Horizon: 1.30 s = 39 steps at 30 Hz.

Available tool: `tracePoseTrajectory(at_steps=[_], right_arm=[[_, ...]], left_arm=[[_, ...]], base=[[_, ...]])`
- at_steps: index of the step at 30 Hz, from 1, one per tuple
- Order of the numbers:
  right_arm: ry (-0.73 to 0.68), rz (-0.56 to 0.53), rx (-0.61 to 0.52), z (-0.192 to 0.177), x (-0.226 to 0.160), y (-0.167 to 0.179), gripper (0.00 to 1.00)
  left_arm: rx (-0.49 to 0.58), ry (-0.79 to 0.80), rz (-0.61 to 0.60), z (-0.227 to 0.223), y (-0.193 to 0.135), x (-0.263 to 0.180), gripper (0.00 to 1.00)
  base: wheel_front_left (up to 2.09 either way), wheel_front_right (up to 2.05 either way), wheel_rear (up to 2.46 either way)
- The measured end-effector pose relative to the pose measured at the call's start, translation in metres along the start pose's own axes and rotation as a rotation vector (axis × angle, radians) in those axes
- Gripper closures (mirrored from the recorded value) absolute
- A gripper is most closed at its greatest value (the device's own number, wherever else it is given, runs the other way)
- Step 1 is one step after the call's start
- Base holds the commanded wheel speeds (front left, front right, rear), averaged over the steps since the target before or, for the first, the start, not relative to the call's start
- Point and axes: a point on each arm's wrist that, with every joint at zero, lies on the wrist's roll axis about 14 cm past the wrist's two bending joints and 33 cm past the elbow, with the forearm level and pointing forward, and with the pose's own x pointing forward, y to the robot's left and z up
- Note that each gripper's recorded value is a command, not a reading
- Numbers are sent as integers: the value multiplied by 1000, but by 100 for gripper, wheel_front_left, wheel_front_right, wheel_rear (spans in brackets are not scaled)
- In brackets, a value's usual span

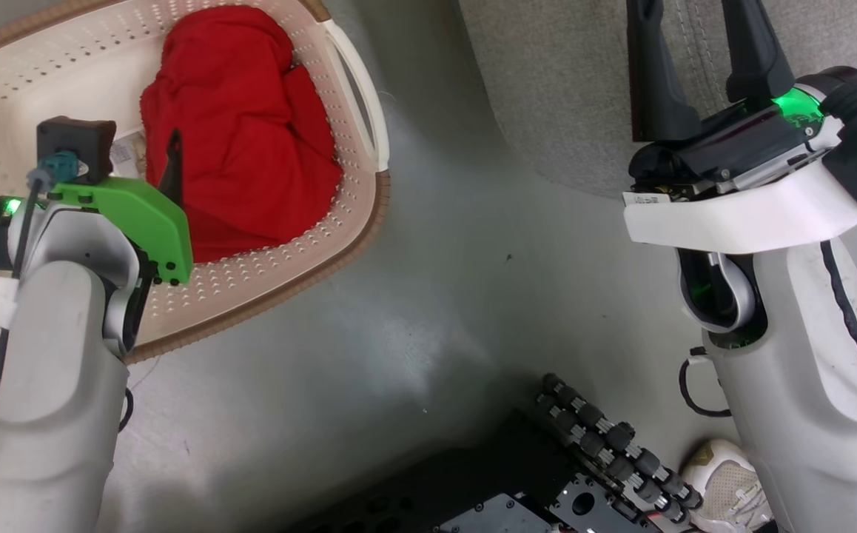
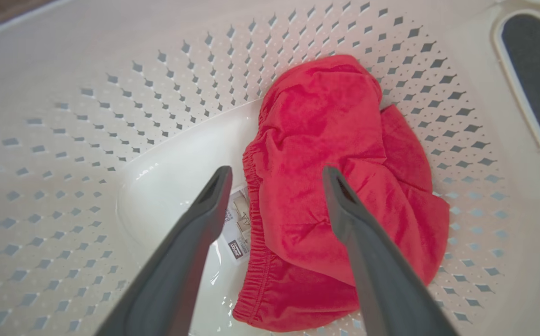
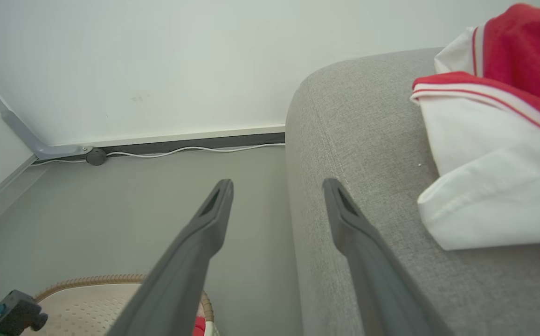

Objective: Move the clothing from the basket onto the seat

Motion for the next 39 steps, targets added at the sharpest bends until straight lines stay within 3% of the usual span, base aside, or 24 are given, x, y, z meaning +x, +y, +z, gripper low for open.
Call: tracePoseTrajectory(at_steps=[18,32,33,34,35,39], right_arm=[[12,-5,-10,-3,-1,-4,0],[6,-41,-29,1,-4,-15,0],[4,-41,-29,2,-4,-15,0],[2,-41,-29,2,-4,-15,0],[0,-41,-28,3,-4,-15,0],[-5,-41,-28,4,-3,-14,0]], left_arm=[[-91,282,-6,-65,3,16,0],[-135,353,-52,-75,-14,24,0],[-138,354,-52,-75,-13,25,29],[-140,353,-51,-74,-13,25,72],[-139,352,-50,-73,-13,26,100],[-140,354,-46,-72,-11,27,100]], base=[[0,0,0],[0,0,0],[0,0,0],[0,0,0],[0,0,0],[0,0,0]])
